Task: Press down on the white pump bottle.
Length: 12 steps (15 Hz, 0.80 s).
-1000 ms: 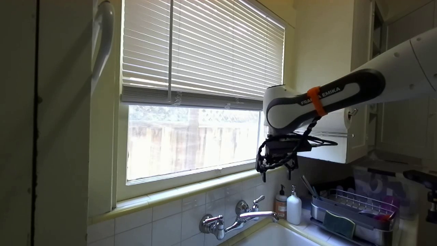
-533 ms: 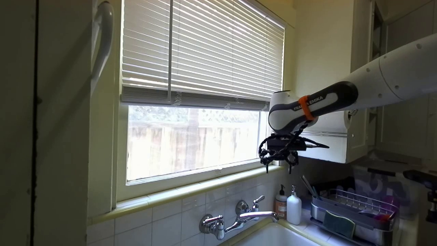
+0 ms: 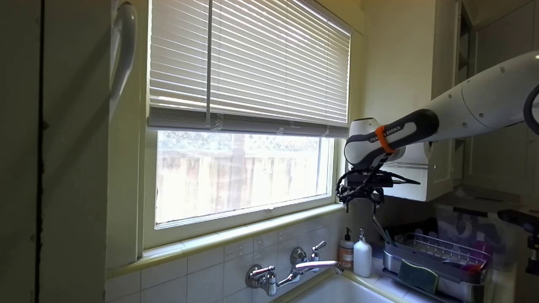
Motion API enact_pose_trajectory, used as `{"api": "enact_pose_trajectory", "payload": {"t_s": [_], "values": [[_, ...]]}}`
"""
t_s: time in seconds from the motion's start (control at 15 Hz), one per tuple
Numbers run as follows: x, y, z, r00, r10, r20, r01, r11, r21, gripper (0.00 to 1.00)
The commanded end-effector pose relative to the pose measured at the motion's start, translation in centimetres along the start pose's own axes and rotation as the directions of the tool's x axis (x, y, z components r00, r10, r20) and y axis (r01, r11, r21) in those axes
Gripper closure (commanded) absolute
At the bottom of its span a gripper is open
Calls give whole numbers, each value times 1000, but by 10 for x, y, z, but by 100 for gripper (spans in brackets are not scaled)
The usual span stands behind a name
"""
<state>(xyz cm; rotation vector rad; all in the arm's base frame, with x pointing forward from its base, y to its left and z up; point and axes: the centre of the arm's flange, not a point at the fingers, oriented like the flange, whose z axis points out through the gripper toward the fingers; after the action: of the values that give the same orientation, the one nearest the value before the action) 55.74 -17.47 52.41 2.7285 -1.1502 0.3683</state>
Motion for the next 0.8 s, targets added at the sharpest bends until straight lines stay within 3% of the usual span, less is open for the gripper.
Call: {"api": "enact_pose_trajectory", "payload": {"t_s": [0.0,0.2,0.27,0.73], "values": [[-1,-2,-1,1000,-3,-1,3,1000,1,0],[-6,-11,-3,1000,-18,-2,18,1000,7,0],[-5,-13,-2,999,-19,-47,19,1000,8,0],[64,16,14,986,98,-135,-96,995,17,0]]}}
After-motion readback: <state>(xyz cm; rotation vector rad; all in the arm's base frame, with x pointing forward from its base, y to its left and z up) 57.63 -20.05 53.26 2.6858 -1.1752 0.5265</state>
